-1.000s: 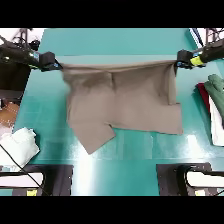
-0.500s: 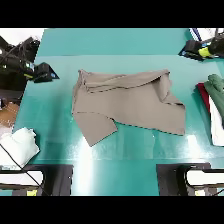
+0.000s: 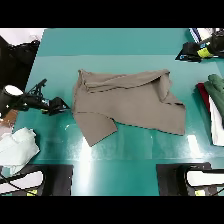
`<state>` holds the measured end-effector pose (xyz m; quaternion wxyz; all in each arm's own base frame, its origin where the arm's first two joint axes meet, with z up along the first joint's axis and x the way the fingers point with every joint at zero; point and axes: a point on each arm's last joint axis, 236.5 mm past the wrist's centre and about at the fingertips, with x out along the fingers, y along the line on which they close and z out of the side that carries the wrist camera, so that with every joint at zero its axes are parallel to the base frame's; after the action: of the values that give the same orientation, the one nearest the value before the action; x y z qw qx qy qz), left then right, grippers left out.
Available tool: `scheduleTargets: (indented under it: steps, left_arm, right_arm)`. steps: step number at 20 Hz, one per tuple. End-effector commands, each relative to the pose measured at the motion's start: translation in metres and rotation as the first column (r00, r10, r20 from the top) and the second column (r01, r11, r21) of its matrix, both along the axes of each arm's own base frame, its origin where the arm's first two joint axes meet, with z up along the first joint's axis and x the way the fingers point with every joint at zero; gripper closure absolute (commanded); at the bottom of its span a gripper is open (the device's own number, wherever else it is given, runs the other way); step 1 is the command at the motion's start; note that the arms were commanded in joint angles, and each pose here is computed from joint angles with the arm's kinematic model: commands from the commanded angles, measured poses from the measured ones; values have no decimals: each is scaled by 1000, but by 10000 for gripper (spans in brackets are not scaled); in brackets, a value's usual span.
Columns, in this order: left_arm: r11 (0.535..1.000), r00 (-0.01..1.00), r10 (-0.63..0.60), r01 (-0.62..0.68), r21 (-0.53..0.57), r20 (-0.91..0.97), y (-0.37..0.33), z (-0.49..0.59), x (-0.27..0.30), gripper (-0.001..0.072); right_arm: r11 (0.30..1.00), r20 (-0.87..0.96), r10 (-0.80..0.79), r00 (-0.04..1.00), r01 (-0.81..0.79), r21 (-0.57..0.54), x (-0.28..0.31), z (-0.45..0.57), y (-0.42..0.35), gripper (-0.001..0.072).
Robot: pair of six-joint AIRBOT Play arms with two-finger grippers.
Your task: Fold the shirts.
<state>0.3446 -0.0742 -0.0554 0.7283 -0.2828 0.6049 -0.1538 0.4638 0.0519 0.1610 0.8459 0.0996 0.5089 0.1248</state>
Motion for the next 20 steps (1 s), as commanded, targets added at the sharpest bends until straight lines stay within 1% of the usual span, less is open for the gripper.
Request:
scheduleTargets:
  steps: [1,4,6,10,11,12,13,14,16,18,20]
  left_arm:
    - [999,999,43,-44,11,24,-3,-16,0,229]
    - [999,998,5,-8,44,64,-23,-17,7,230]
    - [998,997,11,-16,56,79,-33,-18,11,229]
    - [999,1000,-11,10,42,19,-51,-30,1,230]
    - [999,1000,-11,10,33,15,-54,-30,1,362]
    - [1000,1000,-19,18,15,14,-58,-25,1,659]
    - [999,999,-47,47,11,24,-61,-17,3,678]
    - [996,995,-87,87,20,37,-61,-5,4,679]
    - [983,981,-170,163,87,89,-53,24,6,679]
    - [967,963,-213,184,179,165,-40,58,7,679]
    - [957,944,-243,196,212,225,-38,89,-3,678]
  right_arm:
    - [999,-8,32,999,-32,-2,-4,0,13,426]
    - [999,-13,33,999,-33,-2,-5,-1,12,426]
    - [999,-35,39,999,-39,-4,-10,-3,12,426]
    - [999,-40,44,998,-44,-6,-14,-1,12,426]
    - [999,-34,49,998,-49,-9,-15,1,12,426]
    - [998,-27,60,998,-61,-23,-18,5,10,426]
    - [997,-26,64,998,-65,-37,-23,8,8,426]
    - [997,-34,61,998,-62,-54,-29,11,2,426]
    - [997,-70,38,997,-42,-57,-48,10,-12,426]
    - [999,-131,-15,991,9,-52,-74,-8,-33,426]
    - [996,-231,-86,969,80,-38,-111,-41,-55,426]
